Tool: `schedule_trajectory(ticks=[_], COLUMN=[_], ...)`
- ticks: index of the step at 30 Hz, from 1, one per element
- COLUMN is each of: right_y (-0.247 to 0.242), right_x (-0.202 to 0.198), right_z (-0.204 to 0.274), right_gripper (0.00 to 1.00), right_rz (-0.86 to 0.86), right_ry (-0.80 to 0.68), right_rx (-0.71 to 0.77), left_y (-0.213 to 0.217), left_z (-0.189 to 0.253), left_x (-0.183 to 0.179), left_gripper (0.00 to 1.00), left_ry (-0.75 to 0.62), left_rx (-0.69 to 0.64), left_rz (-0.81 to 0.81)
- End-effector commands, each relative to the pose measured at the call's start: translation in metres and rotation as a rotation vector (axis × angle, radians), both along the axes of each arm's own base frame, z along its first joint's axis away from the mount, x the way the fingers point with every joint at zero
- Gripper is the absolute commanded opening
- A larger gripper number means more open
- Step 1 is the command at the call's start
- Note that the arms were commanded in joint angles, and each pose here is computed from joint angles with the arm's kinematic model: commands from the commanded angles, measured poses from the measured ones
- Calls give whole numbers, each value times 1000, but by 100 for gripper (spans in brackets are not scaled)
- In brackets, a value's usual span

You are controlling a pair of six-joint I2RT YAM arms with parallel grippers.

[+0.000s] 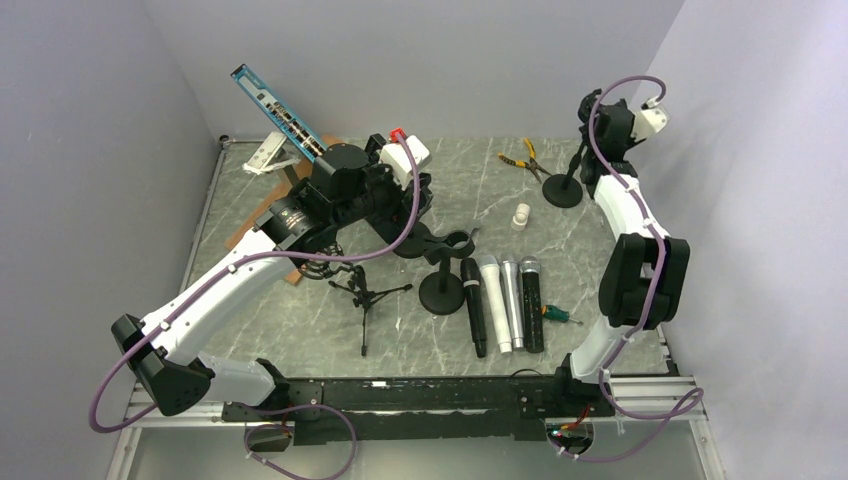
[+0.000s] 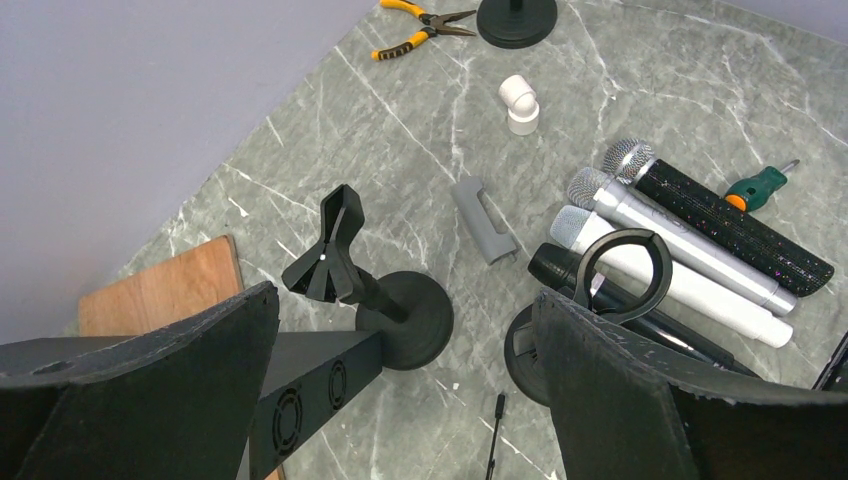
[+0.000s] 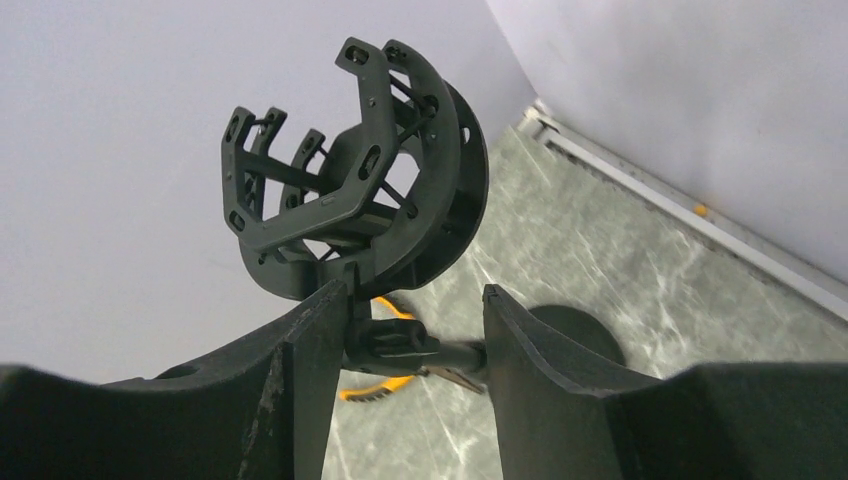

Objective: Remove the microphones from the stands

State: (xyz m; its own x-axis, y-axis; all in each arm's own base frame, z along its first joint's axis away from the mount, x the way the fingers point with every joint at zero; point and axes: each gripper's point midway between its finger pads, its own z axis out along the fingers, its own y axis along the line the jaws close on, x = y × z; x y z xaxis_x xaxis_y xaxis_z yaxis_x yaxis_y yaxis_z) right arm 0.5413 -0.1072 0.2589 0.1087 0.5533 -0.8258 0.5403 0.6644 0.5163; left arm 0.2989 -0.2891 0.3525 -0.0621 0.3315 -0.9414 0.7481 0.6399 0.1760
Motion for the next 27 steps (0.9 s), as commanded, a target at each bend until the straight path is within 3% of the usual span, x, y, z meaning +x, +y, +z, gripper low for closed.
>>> schedule_trajectory(ticks=[1, 8, 16, 20, 27], right_y=[10, 9, 8, 17, 32], right_x=[-56, -54, -43, -43, -62], right_z=[-147, -159, -128, -102, -35], right_gripper=[53, 53, 57, 64, 85], right_rz=[34, 38, 60, 110, 119], right_ry=[508, 539, 510, 490, 465], right_rx=[9, 2, -37, -71, -221], left_y=[-2, -3, -4, -5, -5], left_z=[17, 16, 15, 15, 17], left_x=[-5, -5, -6, -5, -8], left_gripper=[99, 99, 99, 99, 99], left_ry=[-22, -21, -16, -17, -26], left_rx=[-37, -33, -34, -35, -42], left_rz=[-20, -20, -23, -22, -25])
